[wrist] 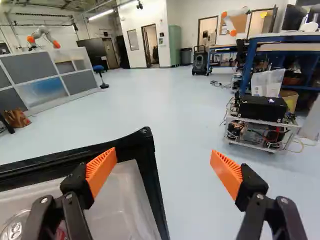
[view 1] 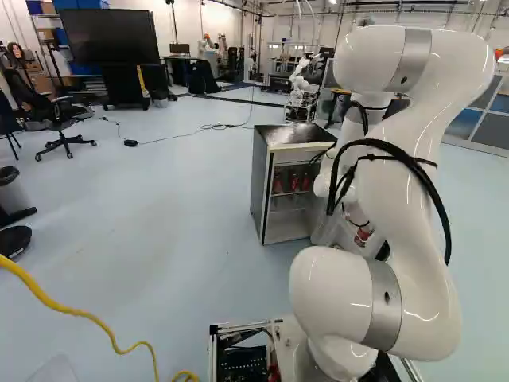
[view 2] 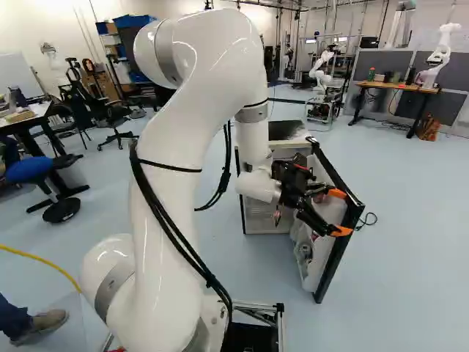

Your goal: Grab a drink from the fridge

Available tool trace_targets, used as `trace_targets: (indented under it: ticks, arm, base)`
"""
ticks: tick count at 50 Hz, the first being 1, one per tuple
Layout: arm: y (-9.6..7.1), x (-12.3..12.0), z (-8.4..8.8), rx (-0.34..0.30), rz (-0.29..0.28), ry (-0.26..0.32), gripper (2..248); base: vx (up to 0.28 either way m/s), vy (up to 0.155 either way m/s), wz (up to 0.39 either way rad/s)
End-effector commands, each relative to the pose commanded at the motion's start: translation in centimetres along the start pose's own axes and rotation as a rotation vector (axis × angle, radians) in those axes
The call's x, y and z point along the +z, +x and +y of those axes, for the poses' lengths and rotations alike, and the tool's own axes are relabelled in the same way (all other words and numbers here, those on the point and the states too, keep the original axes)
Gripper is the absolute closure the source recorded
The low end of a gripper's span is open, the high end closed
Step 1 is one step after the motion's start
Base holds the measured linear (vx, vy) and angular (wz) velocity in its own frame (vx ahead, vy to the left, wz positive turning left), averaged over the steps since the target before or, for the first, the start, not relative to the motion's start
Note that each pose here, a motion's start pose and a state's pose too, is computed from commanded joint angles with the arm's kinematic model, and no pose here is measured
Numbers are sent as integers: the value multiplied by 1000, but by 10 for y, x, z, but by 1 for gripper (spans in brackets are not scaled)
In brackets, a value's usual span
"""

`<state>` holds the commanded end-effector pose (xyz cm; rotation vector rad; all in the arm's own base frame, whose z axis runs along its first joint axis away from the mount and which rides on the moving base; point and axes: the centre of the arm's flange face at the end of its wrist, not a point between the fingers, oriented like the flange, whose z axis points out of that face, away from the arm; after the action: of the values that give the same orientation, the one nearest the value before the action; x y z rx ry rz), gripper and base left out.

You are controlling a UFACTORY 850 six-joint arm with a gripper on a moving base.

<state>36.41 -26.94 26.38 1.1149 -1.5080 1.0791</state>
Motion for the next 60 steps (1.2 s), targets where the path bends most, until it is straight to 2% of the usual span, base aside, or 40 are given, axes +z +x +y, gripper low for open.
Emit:
trace_targets:
  ticks: [60]
  arm:
    - [2,68,-47,108,40,-83,3]
  base:
    - [0,0,0]
